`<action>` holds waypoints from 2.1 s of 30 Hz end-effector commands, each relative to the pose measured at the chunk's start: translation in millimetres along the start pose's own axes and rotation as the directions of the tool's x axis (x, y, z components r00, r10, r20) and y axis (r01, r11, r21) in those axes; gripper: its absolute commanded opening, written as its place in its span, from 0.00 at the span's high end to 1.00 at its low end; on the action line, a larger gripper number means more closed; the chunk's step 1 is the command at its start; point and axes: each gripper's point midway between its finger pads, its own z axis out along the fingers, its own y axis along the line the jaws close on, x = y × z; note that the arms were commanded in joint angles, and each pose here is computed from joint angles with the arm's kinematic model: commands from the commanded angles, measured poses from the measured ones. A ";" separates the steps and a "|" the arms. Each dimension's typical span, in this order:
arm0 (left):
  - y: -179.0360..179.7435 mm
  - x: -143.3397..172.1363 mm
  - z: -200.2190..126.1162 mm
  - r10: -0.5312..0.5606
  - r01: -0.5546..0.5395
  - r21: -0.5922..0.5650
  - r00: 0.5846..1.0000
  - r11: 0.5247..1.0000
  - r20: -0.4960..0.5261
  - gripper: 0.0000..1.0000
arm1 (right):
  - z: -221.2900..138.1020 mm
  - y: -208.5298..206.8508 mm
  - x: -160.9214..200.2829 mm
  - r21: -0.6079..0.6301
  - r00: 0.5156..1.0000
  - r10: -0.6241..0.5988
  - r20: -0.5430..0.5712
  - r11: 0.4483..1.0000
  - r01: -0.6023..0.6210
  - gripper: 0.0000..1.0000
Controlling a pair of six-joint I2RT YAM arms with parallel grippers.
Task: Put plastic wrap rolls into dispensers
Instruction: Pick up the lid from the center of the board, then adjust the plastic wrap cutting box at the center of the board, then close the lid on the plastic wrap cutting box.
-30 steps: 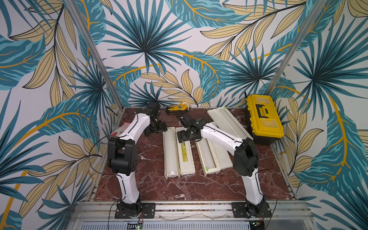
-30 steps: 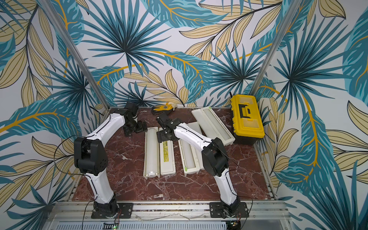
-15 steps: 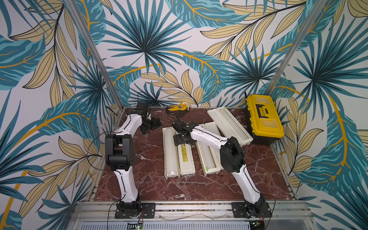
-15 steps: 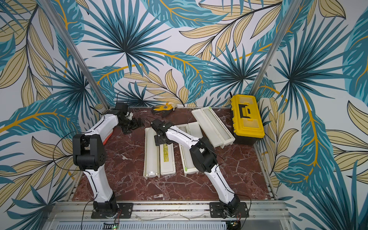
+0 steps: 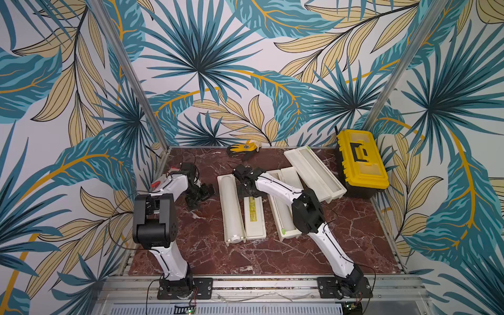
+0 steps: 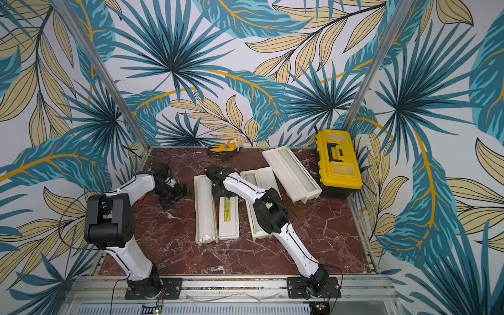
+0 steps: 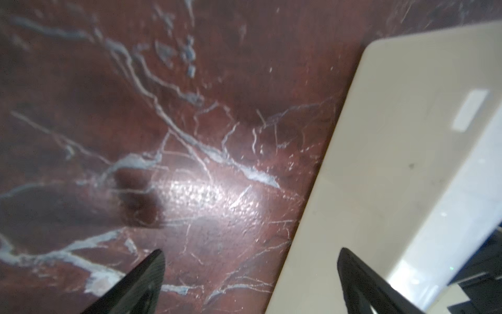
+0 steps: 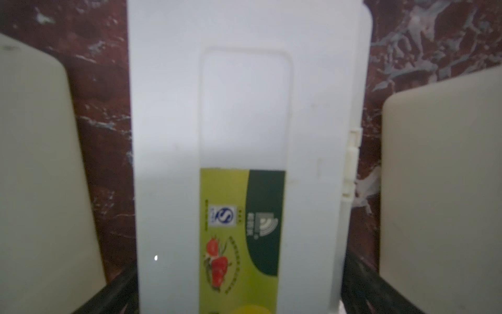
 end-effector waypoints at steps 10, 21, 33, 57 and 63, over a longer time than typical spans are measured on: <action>19.9 60.9 23.1 -0.097 0.104 0.053 0.987 0.993 -0.131 0.00 | -21.0 -7.1 13.8 -0.006 0.999 -0.027 -0.025 1.000 0.027 0.21; 7.9 97.9 38.0 -0.039 0.043 0.017 0.980 0.999 -0.193 0.00 | -139.5 -18.7 -16.1 -0.154 0.990 -0.030 0.137 0.987 0.051 0.32; -26.8 116.2 41.6 0.042 -0.031 0.068 0.986 0.997 -0.159 0.00 | -167.6 -20.2 -18.8 -0.166 0.981 -0.122 0.150 0.975 0.146 0.34; -59.8 -116.3 8.9 -0.043 0.033 0.061 0.981 0.998 0.187 0.00 | -165.9 -0.5 -23.9 -0.241 0.971 -0.164 0.172 0.949 0.203 0.33; -76.1 -122.8 38.9 -0.027 0.013 0.141 0.995 0.990 0.099 0.00 | -161.1 3.5 -23.1 -0.253 0.975 -0.154 0.161 0.948 0.191 0.33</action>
